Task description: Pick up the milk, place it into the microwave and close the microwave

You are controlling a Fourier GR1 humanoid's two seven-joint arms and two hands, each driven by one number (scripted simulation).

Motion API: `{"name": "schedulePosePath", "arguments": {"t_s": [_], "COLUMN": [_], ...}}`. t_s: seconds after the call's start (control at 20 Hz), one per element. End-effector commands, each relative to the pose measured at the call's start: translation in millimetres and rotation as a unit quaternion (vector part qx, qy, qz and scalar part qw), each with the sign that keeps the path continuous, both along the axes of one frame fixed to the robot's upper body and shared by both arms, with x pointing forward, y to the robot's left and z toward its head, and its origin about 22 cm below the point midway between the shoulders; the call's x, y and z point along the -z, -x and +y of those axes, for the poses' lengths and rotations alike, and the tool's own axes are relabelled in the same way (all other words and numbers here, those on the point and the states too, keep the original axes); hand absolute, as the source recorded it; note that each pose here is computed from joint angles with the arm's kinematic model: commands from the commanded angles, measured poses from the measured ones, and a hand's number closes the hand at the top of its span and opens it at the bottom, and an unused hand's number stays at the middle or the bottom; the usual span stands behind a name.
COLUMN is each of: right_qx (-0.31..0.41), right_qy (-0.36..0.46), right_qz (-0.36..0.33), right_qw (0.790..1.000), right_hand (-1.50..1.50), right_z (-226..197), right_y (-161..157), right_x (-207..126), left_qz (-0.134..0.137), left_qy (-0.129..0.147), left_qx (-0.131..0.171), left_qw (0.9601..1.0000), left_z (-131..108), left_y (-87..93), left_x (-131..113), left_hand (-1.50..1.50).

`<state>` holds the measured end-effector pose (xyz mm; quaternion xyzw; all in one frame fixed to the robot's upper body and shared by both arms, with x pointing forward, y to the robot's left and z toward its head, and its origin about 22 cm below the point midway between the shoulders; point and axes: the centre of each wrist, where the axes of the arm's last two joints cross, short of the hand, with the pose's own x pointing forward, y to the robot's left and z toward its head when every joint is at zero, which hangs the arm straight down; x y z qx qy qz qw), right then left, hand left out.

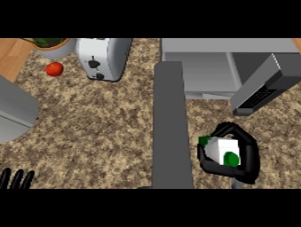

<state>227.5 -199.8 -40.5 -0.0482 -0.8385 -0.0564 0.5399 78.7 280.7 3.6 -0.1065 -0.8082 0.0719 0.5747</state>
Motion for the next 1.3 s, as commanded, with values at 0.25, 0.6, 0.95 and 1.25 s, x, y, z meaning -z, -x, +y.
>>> {"name": "schedulePosePath", "arguments": {"t_s": [0.25, 0.6, 0.95, 1.25], "right_qx": [0.01, 0.046, 0.072, 0.113], "right_qy": [0.042, 0.078, 0.072, 0.135], "right_qz": [0.025, 0.082, 0.09, 0.116], "right_qw": [0.999, 0.993, 0.991, 0.977], "right_hand": [1.5, 1.5, 1.5, 1.5], "right_z": [26, 24, 16, 1], "right_y": [-59, -99, -138, -147], "right_x": [-5, 0, 16, 22], "left_qz": [0.003, 0.002, 0.011, 0.008], "left_qy": [-0.005, -0.009, -0.012, 0.0], "left_qx": [-0.01, -0.006, -0.01, 0.013], "left_qw": [0.9999, 0.9999, 0.9998, 0.9999], "left_z": [-5, 14, 10, 20], "left_y": [14.9, 6.6, 3.8, -12.0], "left_x": [-7, -11, -2, 10], "left_hand": [-1.5, -1.5, -1.5, -1.5]}}
